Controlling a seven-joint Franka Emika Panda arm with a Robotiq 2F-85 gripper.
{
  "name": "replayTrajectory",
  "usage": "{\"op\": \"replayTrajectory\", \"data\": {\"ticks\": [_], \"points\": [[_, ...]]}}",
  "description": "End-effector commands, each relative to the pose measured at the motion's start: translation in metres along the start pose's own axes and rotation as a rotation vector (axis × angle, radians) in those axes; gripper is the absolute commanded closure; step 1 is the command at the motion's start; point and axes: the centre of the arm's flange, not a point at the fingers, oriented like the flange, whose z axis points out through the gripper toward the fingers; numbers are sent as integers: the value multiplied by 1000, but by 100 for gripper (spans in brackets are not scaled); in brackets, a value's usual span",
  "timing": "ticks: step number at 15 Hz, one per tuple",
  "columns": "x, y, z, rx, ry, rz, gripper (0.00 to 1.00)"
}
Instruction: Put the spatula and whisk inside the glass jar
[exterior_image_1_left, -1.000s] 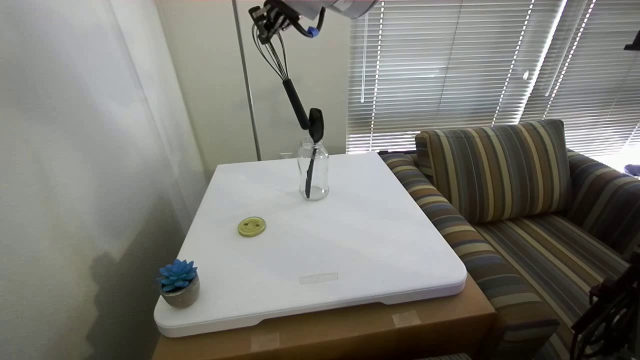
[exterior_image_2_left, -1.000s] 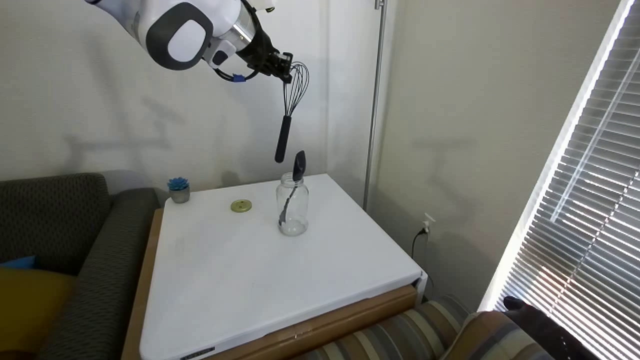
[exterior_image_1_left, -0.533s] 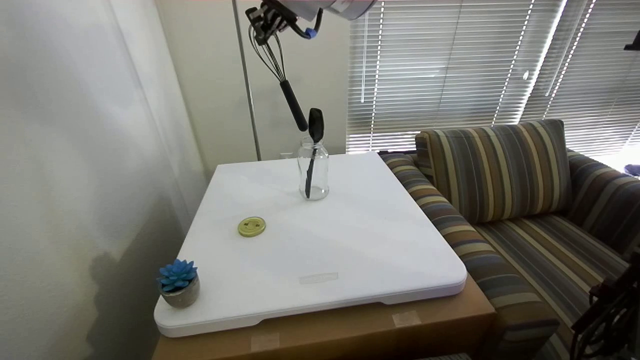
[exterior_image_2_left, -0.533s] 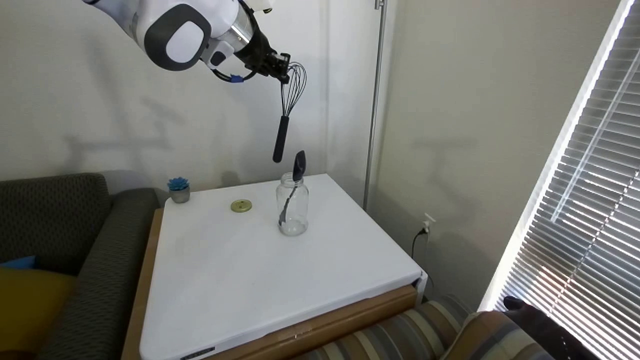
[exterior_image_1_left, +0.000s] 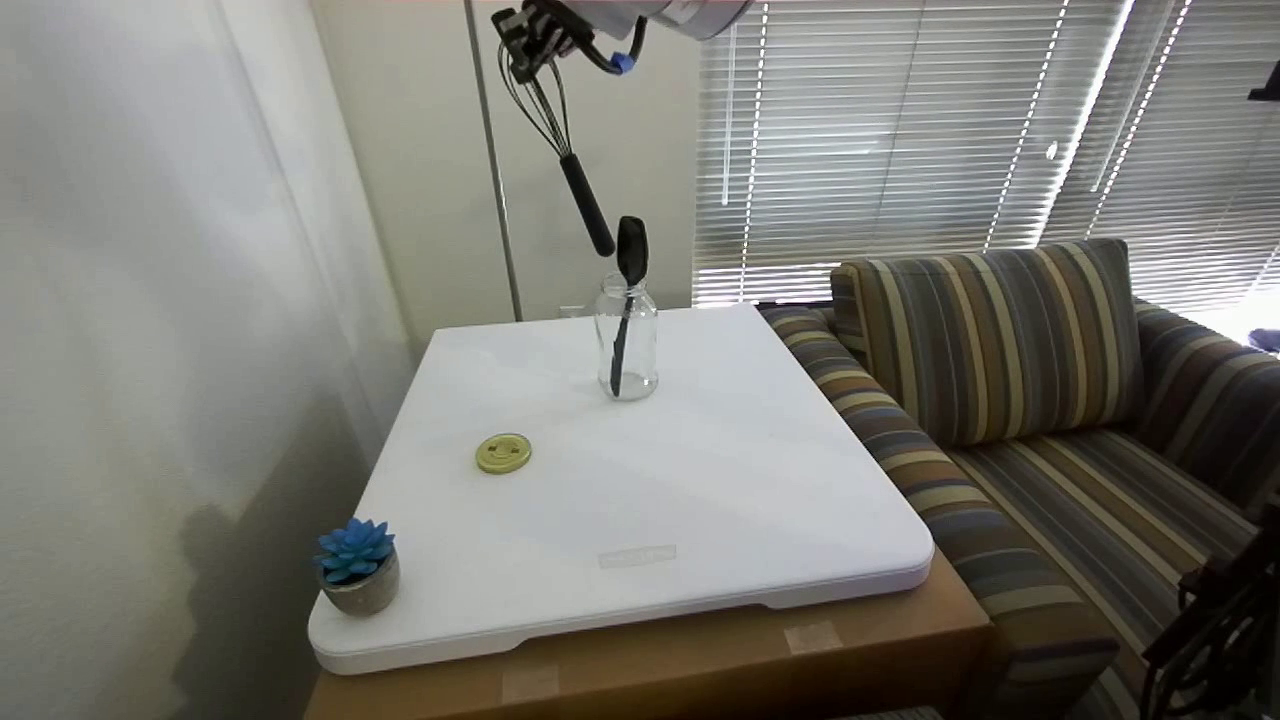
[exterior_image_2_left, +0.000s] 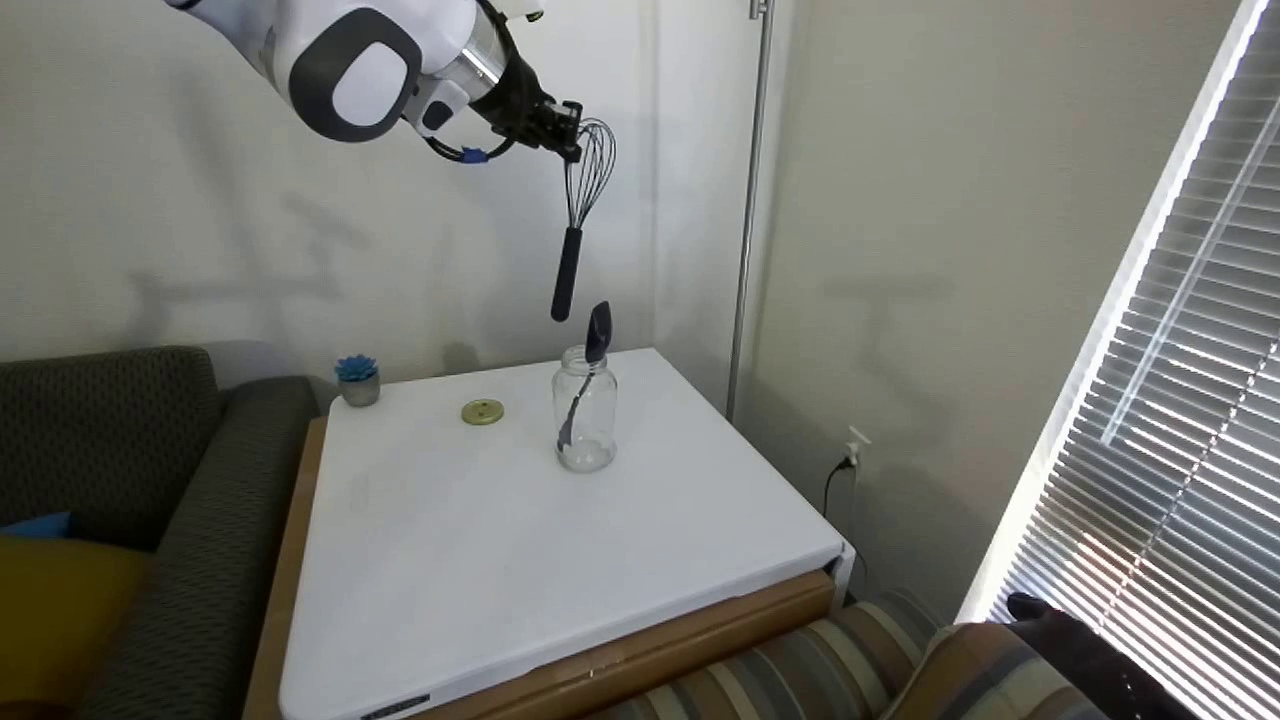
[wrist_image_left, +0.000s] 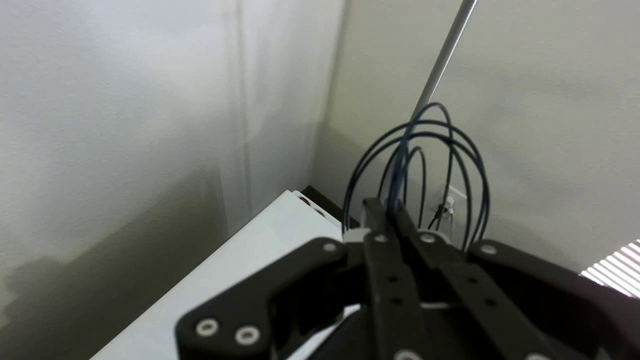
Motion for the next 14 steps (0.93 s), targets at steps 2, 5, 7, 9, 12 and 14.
{"op": "replayTrajectory", "data": {"ticks": [2,5,7,9,12,14], "points": [[-1,-7,1,31,-40,-22,99],[-1,-7,1,35,-41,-20,99],[-1,-7,1,33,-41,-17,99],[-1,-7,1,30,-41,-15,99],[-1,-7,1,29,-37,-14,99],[-1,-6,0,24,-30,-9,99]]}}
